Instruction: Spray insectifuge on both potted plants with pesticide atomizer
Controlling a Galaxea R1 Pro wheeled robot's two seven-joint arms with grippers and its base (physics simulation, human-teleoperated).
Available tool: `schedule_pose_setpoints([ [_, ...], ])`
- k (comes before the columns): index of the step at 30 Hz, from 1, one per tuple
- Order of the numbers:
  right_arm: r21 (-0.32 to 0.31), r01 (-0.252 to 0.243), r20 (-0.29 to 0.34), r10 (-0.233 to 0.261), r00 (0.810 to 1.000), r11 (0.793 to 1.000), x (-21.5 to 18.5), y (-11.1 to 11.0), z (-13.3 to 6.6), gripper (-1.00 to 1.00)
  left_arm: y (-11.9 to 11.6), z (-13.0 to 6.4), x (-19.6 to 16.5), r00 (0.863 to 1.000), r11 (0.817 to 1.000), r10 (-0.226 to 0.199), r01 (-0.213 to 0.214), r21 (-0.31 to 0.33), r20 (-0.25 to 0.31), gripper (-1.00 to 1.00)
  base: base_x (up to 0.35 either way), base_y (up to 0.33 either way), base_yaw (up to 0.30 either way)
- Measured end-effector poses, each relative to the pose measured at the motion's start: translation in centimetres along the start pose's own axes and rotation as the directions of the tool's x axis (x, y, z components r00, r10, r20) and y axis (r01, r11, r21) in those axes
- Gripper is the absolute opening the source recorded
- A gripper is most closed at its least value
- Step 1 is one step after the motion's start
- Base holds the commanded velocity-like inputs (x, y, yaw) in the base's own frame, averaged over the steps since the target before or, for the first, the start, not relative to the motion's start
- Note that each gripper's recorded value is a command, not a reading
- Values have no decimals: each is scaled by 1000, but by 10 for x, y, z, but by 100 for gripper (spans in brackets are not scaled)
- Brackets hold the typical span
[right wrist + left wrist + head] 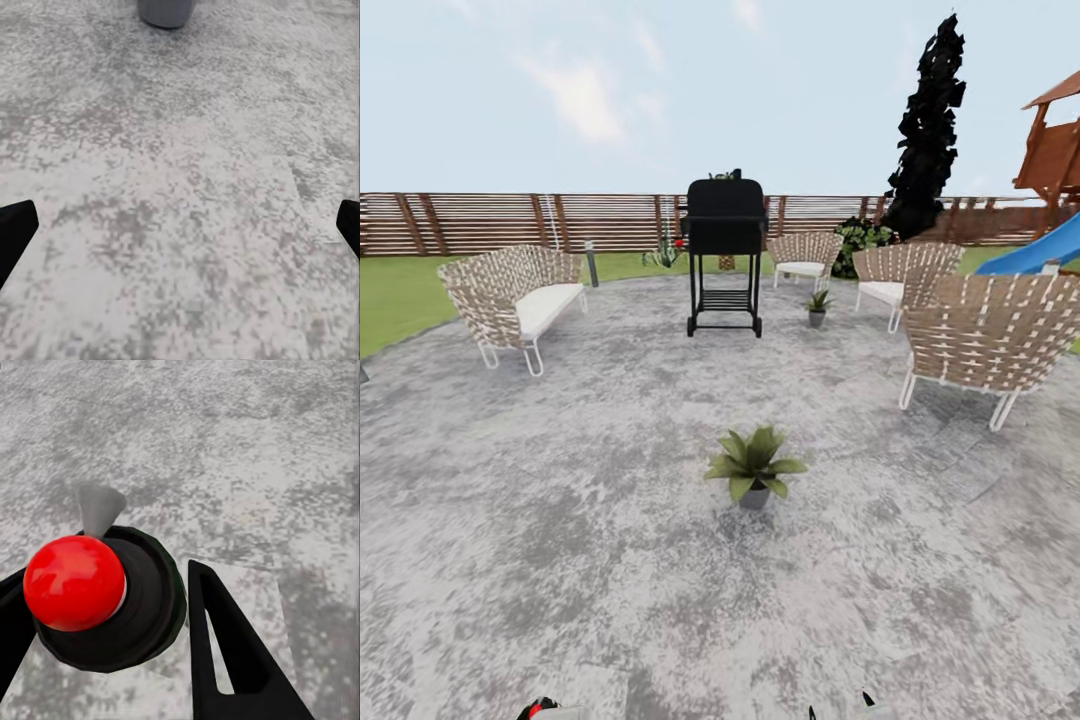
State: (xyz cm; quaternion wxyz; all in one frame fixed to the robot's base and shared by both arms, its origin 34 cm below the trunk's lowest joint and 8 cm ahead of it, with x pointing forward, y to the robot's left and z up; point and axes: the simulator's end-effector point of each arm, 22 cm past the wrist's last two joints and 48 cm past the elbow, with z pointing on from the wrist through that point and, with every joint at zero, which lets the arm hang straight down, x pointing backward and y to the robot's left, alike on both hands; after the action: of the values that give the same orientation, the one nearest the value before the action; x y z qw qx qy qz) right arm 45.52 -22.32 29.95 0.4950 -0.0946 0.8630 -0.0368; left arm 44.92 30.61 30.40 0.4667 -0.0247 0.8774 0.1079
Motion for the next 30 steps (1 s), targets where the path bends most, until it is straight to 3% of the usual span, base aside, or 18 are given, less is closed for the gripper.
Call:
schedule_pose_setpoints([
  [11, 2, 0, 0, 0, 1000, 1000, 0, 0, 0, 100, 0, 0, 0, 1000, 1000, 0, 0, 0, 0, -100, 280, -176, 244],
  [17, 3, -1, 1, 1, 1000, 1000, -1, 0, 0, 100, 0, 0, 0, 1000, 1000, -1, 1, -1, 1, -100, 259, -165, 40],
  [24, -4, 2, 3, -2, 1000, 1000, -1, 1, 1, 100, -2, 1, -3, 1000, 1000, 1, -1, 8, 7, -100, 53, -34, 3],
  [28, -39, 34, 26, -33, 999, 999, -9, 10, 4, 100, -5, 5, -10, 1000, 999, 23, -23, 38, 18, -100, 3, -2, 0],
  [29, -48, 43, 40, -42, 998, 998, -15, 12, 6, 100, -11, 6, -11, 999, 997, 34, -35, 66, 20, -100, 0, 0, 0],
  [30, -67, 57, 70, -52, 996, 996, -26, 16, 10, 100, -24, 5, -9, 998, 989, 60, -61, 135, 17, -100, 0, 0, 0],
])
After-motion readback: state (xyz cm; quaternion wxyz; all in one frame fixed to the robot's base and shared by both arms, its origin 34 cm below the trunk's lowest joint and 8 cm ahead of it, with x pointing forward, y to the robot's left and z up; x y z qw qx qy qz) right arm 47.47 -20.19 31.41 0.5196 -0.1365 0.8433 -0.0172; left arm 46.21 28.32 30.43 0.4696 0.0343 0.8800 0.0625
